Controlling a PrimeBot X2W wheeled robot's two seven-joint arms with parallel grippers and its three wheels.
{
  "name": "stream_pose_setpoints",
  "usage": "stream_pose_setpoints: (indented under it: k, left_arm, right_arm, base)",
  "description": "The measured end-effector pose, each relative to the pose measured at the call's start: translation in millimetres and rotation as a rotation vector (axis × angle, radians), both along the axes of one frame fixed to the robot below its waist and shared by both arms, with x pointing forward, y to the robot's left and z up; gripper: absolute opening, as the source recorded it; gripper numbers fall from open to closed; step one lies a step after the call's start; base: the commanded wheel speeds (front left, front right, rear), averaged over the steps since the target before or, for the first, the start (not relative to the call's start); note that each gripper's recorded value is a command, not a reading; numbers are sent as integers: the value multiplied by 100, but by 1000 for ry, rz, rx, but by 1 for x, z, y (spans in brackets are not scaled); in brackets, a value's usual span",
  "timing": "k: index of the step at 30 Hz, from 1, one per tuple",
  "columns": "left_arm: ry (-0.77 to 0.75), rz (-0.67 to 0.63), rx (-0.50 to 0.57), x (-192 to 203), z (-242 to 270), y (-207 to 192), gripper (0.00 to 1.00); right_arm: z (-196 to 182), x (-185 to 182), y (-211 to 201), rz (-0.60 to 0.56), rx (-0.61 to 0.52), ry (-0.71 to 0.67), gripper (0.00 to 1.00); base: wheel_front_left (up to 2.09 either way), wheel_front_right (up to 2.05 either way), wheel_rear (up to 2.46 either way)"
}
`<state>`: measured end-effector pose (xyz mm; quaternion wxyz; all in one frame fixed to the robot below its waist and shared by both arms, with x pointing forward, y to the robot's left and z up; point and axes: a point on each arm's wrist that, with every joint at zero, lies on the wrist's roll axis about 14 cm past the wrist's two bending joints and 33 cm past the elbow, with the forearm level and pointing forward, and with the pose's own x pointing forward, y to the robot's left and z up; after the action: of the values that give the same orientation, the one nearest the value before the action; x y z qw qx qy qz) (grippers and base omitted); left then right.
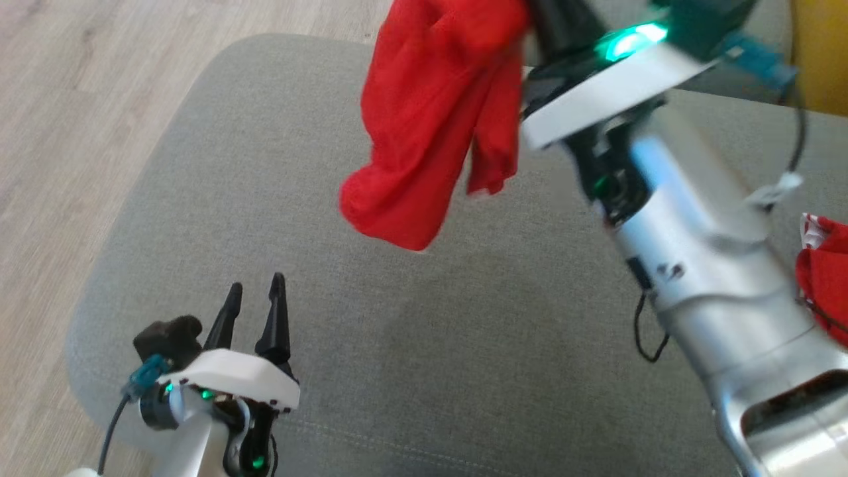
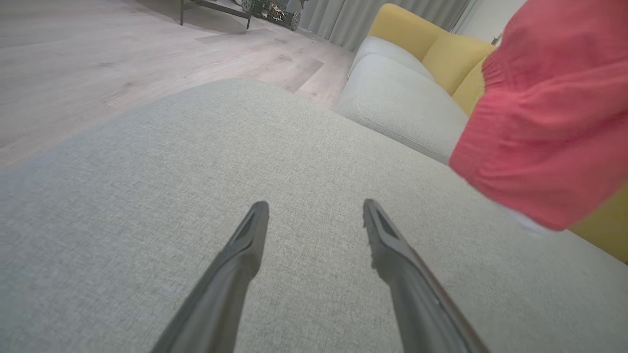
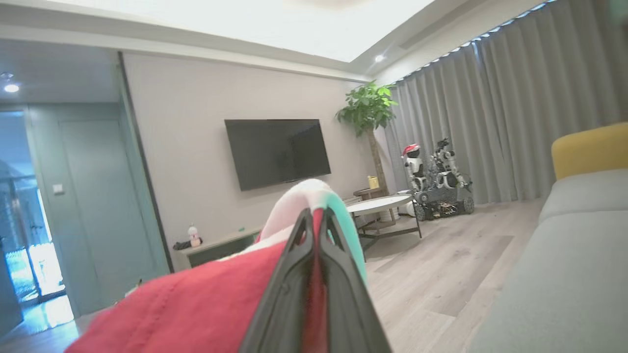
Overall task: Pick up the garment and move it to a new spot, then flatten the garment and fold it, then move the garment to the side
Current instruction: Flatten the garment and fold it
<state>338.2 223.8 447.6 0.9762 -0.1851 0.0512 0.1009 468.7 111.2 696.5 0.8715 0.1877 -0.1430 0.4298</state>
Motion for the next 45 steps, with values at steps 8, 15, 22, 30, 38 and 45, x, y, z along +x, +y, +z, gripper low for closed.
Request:
stream_pose_setpoints:
  k: [8,15,22,30,38,45]
  left_arm:
    - [17,0,0,4,-6,0,100]
    - [39,-40,-1,15,-13,-12,100]
    - [23,-90,2,28,-10,-26,100]
    - [-27,-155,4,38,5,-46,100]
    - [-58,-213,6,37,14,-66,100]
    - [-51,-246,4,33,11,-75,100]
  right_arm:
    - [-141,56,-82,-266,-105,471,7]
    - [-264,49,-266,-698,-397,657,100]
    - [-240,53,-260,-723,-307,603,100]
    - [-197,25,-248,-715,-301,375,100]
    - [-209,-41,-255,-725,-335,317,100]
    - [-210,-62,-240,-676,-368,317,100]
  base:
    - [0,0,0]
    - [0,0,0]
    - [0,0,0]
    - [0,0,0]
    - [0,0,0]
    - [0,0,0]
